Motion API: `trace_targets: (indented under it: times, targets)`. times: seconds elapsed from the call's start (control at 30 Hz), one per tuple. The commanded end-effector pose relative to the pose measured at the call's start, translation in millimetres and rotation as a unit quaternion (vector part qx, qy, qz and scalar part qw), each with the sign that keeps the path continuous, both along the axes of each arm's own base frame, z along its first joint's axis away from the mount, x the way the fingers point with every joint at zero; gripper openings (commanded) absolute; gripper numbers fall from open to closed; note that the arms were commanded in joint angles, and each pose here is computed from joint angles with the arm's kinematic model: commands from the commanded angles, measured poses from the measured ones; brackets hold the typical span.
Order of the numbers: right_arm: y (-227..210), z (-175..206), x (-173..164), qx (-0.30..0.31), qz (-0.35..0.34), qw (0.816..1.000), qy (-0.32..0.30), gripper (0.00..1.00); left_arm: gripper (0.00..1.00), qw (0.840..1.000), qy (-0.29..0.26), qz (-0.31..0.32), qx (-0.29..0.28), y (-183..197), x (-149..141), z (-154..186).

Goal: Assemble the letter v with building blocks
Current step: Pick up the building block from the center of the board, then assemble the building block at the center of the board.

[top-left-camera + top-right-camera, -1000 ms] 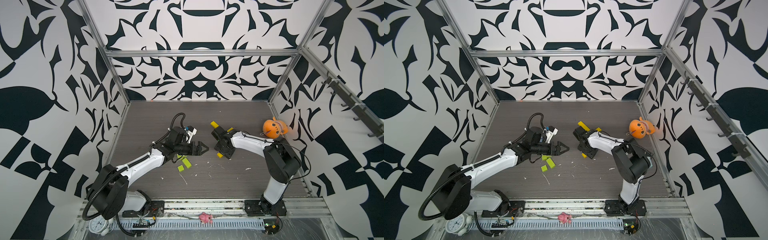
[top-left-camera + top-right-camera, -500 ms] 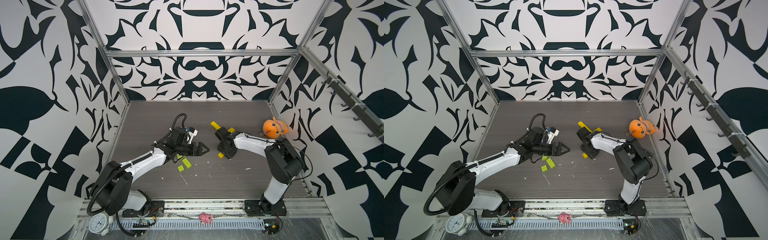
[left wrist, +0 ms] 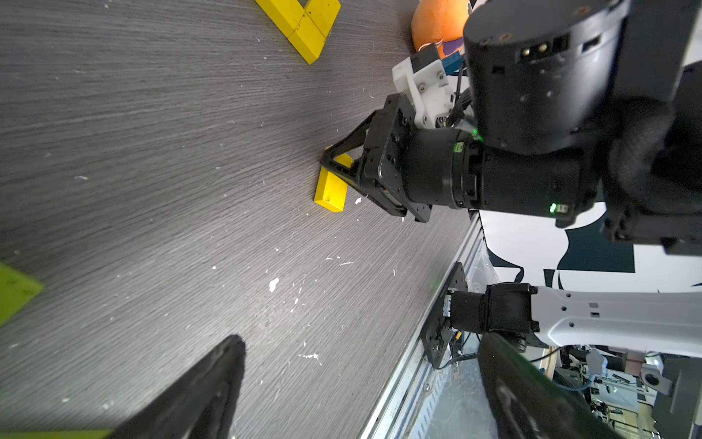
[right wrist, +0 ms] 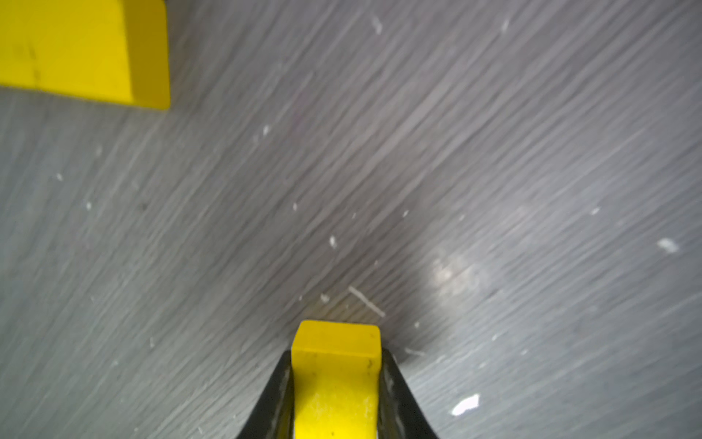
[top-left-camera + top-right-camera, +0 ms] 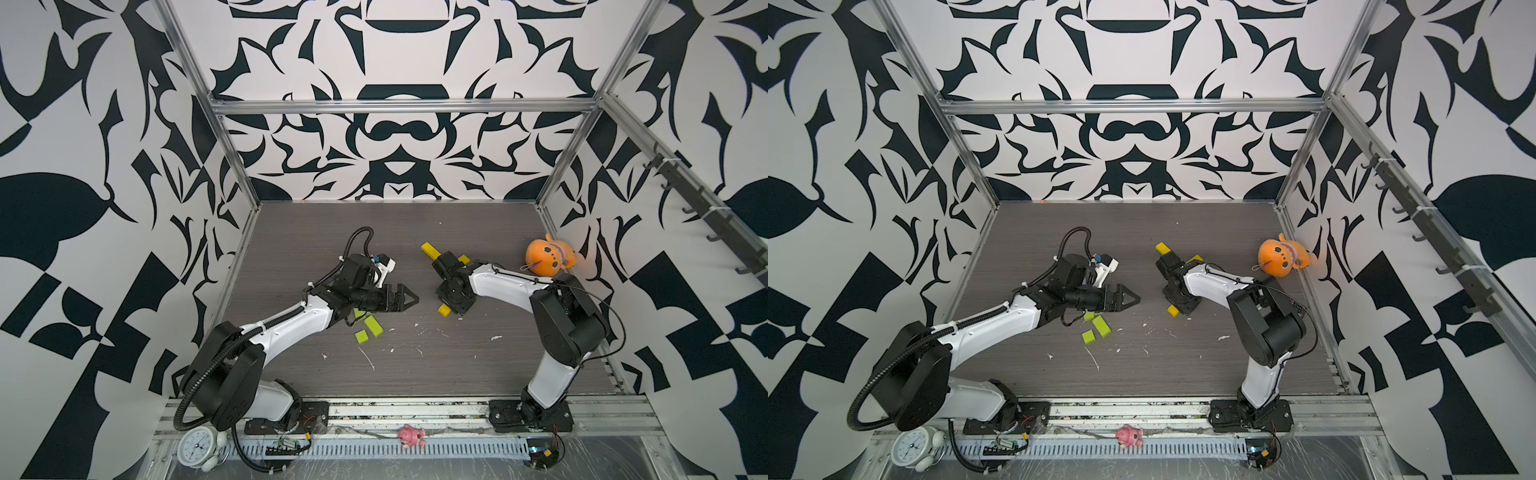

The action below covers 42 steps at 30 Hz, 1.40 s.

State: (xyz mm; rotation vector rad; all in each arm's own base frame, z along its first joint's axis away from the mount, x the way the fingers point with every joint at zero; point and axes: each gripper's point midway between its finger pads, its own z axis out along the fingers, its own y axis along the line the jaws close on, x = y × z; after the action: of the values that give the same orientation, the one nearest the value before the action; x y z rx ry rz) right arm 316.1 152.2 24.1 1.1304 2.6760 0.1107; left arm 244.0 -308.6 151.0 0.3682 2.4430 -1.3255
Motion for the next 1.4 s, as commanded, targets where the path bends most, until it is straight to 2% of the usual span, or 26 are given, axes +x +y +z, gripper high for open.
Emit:
trace_targets:
  times: [0.0,0.23,0.43,0.57,0.77,1.03,1.37]
  targets:
    - [-33.5,34.1,26.4,-0.027,0.004,0.999,-0.024,0.25,0.99,0.999,-0.035,0.008,-0.009,-7.4,17.9,19.1]
    - [-108.2,71.9,91.9,-0.026,-0.034,0.998,-0.056,0.25,0.99,0.996,-0.079,0.046,0.004,-29.4,65.5,45.6]
    - [-134.7,63.5,142.5,-0.017,-0.029,0.998,-0.05,0.27,1.0,0.994,-0.098,0.049,0.011,-52.2,99.1,55.3]
    - [-147.8,49.6,167.3,-0.014,-0.031,0.999,-0.039,0.26,0.99,0.994,-0.094,0.052,0.003,-62.5,109.1,47.0]
    - [-148.3,35.1,196.4,-0.005,-0.032,0.999,-0.042,0.27,0.99,0.995,-0.09,0.034,0.005,-72.0,108.0,30.8]
    - [-144.0,19.6,210.5,0.003,-0.049,0.998,-0.034,0.27,0.99,0.997,-0.075,0.021,-0.004,-76.1,100.4,28.6]
    - [-128.0,13.0,202.6,-0.003,-0.044,0.999,-0.029,0.31,0.99,0.998,-0.061,0.016,-0.01,-79.0,93.6,28.0]
